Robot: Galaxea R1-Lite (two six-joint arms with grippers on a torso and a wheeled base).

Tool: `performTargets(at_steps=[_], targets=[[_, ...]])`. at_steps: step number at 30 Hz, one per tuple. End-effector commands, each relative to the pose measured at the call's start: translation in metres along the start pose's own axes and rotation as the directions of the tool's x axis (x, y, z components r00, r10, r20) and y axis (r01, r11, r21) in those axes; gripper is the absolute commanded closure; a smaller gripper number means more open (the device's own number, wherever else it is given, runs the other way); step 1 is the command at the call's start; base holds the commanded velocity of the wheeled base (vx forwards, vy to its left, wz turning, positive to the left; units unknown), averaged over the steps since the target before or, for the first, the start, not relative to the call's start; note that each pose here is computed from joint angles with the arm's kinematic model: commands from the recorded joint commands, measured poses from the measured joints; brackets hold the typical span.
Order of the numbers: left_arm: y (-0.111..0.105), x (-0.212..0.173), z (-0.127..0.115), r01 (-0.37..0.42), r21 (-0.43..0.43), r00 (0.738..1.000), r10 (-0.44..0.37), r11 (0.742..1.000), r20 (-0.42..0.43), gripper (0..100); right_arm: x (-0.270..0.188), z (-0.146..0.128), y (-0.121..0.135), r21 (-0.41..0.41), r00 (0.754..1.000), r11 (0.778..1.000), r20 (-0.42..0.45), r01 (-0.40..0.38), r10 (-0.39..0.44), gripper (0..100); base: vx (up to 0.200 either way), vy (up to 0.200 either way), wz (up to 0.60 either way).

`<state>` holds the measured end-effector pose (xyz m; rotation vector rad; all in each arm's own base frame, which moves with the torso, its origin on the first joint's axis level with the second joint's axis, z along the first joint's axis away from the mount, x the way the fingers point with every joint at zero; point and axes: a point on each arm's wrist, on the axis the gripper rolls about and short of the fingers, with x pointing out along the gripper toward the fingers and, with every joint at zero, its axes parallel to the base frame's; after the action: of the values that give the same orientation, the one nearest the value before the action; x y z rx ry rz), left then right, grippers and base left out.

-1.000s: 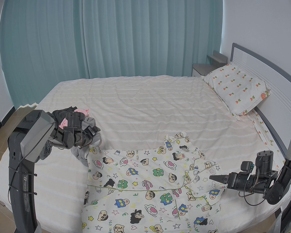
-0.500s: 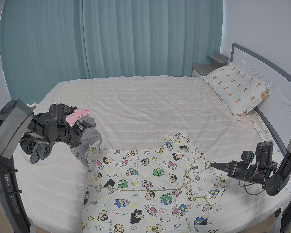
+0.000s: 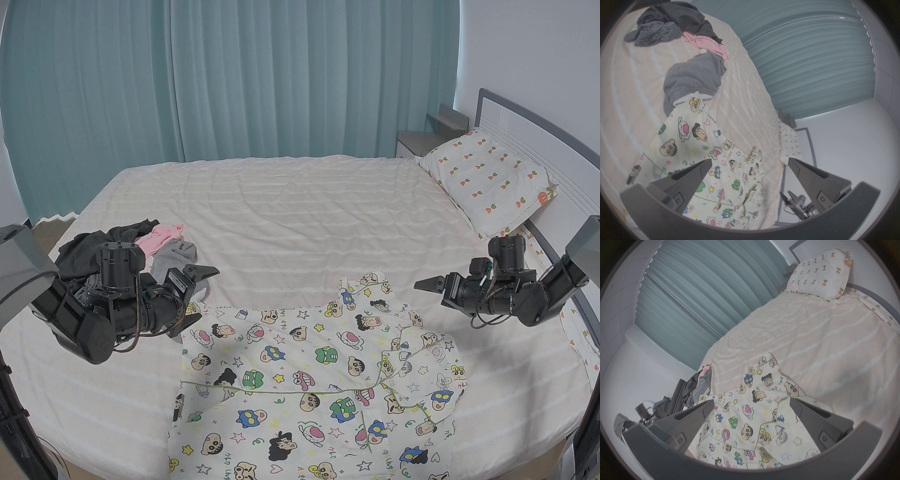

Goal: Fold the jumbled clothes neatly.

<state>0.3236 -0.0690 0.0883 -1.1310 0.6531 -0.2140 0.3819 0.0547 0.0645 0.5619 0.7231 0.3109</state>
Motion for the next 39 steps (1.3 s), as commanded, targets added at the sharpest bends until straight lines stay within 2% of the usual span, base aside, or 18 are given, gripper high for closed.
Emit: performTargets(at_steps=[1, 4, 5, 6, 11, 15, 26, 33, 36, 39], targets=[[0.019, -0.010, -0.025, 0.032, -0.058, 0.998, -0.035, 0.998, -0.053, 0, 0.072, -0.010, -0.029, 0.020, 0.987, 0.996, -0.135, 0.085, -0.082, 0, 0.000, 0.000, 0.00], [0.024, -0.010, -0.027, 0.033, -0.058, 0.998, -0.036, 0.998, -0.051, 0, 0.081, -0.012, -0.029, -0.005, 0.986, 0.994, -0.123, 0.110, -0.110, 0, 0.000, 0.000, 0.00], [0.026, -0.010, -0.028, 0.058, -0.052, 0.997, -0.060, 0.997, -0.039, 0, 0.094, -0.014, -0.031, -0.037, 0.982, 0.986, -0.093, 0.162, -0.165, 0, 0.000, 0.000, 0.00], [0.027, -0.012, -0.029, 0.064, -0.050, 0.997, -0.066, 0.997, -0.036, 0, 0.098, -0.013, -0.030, -0.045, 0.981, 0.984, -0.083, 0.171, -0.174, 0, 0.000, 0.000, 0.00], [0.029, -0.013, -0.030, 0.065, -0.050, 0.997, -0.067, 0.997, -0.039, 0, 0.107, -0.006, -0.020, -0.063, 0.987, 0.987, -0.052, 0.148, -0.151, 0, 0.000, 0.000, 0.00], [0.030, -0.012, -0.031, 0.059, -0.050, 0.997, -0.061, 0.997, -0.041, 0, 0.116, -0.001, -0.016, -0.065, 0.985, 0.986, -0.065, 0.155, -0.159, 0, 0.000, 0.000, 0.00], [0.034, -0.010, -0.032, 0.047, -0.055, 0.998, -0.050, 0.997, -0.048, 0, 0.137, 0.005, -0.026, -0.057, 0.982, 0.984, -0.076, 0.169, -0.173, 0, 0.000, 0.000, 0.00], [0.035, -0.010, -0.032, 0.044, -0.054, 0.998, -0.046, 0.998, -0.051, 0, 0.146, 0.009, -0.032, -0.058, 0.979, 0.978, -0.045, 0.198, -0.201, 0, 0.000, 0.000, 0.00], [0.035, -0.010, -0.032, 0.043, -0.054, 0.998, -0.046, 0.998, -0.050, 0, 0.144, 0.020, -0.034, -0.053, 0.976, 0.975, -0.006, 0.218, -0.218, 0, 0.000, 0.000, 0.00], [0.035, -0.009, -0.032, 0.044, -0.054, 0.998, -0.046, 0.998, -0.051, 0, 0.144, 0.021, -0.038, -0.052, 0.972, 0.971, -0.024, 0.233, -0.234, 0, 0.000, 0.000, 0.00]])
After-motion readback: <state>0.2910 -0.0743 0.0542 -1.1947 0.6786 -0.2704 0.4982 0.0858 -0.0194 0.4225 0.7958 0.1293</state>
